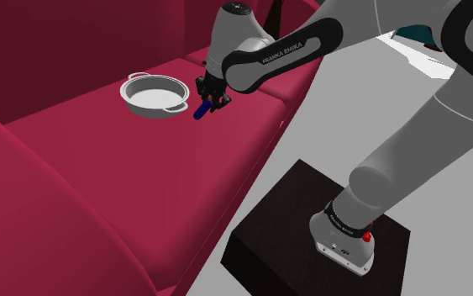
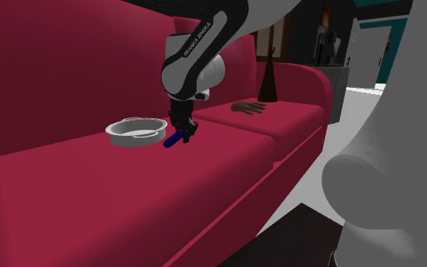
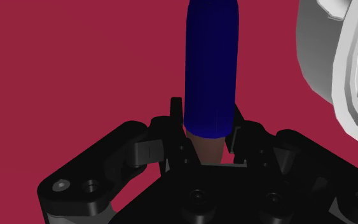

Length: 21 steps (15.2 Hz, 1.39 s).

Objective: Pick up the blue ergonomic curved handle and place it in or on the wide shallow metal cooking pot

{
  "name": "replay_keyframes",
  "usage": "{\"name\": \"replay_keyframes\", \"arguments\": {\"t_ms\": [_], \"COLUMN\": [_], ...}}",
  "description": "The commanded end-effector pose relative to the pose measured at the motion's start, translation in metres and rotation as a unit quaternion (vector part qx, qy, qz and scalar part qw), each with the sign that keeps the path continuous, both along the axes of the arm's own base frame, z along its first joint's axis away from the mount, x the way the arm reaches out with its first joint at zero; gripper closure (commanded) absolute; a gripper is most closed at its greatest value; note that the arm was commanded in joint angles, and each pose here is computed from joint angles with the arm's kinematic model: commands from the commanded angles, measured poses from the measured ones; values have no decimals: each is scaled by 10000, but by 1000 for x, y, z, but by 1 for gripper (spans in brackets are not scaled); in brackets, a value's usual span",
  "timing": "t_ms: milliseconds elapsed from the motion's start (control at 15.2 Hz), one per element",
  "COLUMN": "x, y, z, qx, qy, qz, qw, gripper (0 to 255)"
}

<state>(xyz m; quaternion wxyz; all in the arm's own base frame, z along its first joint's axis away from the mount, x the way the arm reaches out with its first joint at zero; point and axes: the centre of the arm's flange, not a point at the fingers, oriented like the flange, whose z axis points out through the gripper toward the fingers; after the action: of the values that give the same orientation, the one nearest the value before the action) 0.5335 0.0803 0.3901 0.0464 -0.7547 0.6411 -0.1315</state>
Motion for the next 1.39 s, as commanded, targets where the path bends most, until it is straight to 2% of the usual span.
{"name": "replay_keyframes", "arguments": {"t_ms": [0, 1320], "x": [1, 1], "y": [0, 0], "z": [-1, 104], "qx": [3, 3], "qy": [7, 7], "qz": [-2, -2], "qw": [10000, 10000], "gripper": [255, 255]}}
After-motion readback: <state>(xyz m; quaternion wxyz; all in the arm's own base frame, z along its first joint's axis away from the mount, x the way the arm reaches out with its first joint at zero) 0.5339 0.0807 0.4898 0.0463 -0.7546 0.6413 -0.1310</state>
